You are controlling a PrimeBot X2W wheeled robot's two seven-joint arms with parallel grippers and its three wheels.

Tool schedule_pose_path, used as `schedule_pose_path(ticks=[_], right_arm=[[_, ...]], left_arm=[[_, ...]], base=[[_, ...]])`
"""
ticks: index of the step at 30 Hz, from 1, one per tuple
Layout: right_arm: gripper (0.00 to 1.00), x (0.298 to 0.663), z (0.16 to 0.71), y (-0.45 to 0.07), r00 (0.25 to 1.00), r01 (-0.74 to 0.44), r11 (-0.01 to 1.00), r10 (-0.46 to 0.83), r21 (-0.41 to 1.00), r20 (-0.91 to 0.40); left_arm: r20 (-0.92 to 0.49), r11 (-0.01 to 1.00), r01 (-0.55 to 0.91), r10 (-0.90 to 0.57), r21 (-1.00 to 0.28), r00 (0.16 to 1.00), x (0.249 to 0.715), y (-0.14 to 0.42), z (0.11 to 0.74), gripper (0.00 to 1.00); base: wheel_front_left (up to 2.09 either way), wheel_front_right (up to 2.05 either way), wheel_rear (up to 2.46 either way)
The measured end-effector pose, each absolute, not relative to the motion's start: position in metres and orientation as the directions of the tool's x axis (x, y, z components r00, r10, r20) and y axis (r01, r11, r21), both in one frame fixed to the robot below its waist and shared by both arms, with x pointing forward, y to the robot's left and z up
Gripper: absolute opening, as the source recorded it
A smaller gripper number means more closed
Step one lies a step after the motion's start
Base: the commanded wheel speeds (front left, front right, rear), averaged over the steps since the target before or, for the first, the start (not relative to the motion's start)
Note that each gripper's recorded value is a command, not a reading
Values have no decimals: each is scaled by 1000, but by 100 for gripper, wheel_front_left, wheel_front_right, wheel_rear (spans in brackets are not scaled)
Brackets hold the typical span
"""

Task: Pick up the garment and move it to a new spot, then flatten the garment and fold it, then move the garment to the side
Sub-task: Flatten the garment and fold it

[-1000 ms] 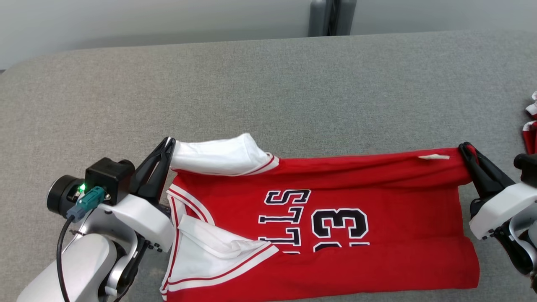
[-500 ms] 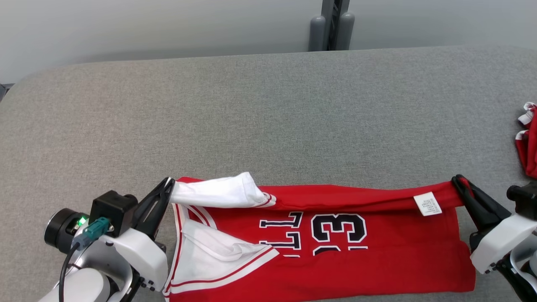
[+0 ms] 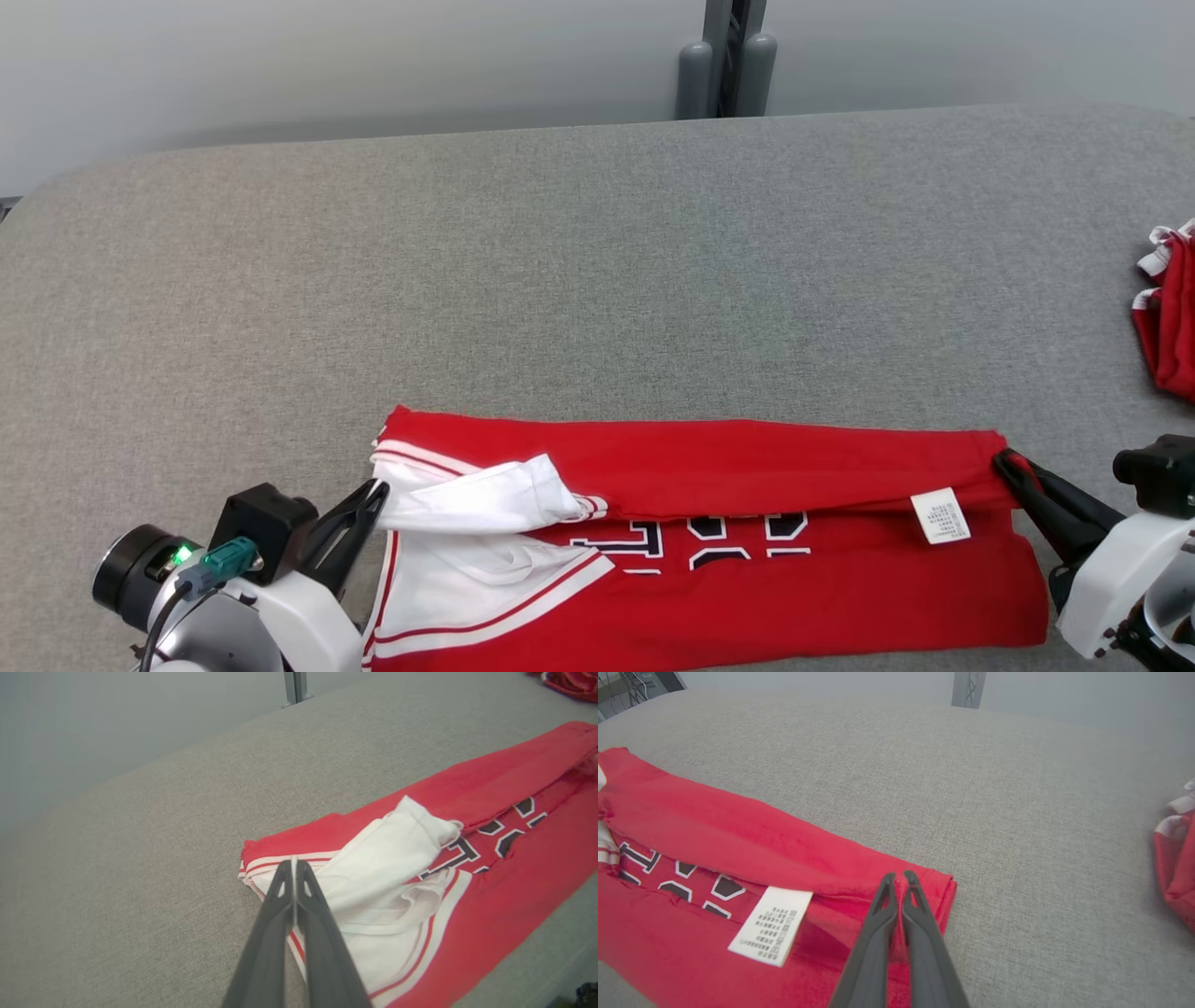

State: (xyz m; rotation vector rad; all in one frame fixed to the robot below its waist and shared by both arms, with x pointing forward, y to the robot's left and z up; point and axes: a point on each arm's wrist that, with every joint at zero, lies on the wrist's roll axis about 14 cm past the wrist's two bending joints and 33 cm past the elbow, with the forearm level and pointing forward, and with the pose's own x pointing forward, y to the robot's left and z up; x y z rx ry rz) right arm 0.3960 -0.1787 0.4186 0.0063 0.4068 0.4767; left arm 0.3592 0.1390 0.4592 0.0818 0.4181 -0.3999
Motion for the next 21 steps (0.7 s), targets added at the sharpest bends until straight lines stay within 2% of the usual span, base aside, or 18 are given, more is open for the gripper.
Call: schedule_pose_path(ticks=[11,12,13,14,16,17,19,20,21], right_arm=[[0,382,410,-184,762,-422,890,450,170,-466],[7,377,407,-181,744,-425,886,458,185,-486],[37,375,406,-180,735,-431,882,466,191,-492],[100,374,406,-179,729,-429,880,470,202,-498],[100,370,406,-177,714,-415,878,476,237,-514],[100,368,406,-178,711,-401,879,476,259,-517],[100,367,407,-183,710,-359,884,466,298,-527],[100,370,409,-189,722,-344,891,453,297,-523],[100,375,415,-196,741,-329,898,438,292,-510]], left_arm=[[-508,902,432,-376,-9,775,335,140,449,0],[-516,899,437,-380,-13,767,333,139,448,0],[-529,895,445,-386,-17,756,329,138,446,0],[-543,892,452,-390,-23,744,326,137,444,0],[-569,886,463,-397,-31,720,320,136,441,0],[-577,883,468,-399,-33,713,318,135,440,13],[-587,879,476,-405,-37,701,315,134,440,88],[-586,879,475,-403,-35,703,315,134,441,97],[-586,881,472,-397,-29,707,315,136,441,100]], base=[[0,0,0],[0,0,0],[0,0,0],[0,0,0],[0,0,0],[0,0,0],[0,0,0],[0,0,0],[0,0,0]])
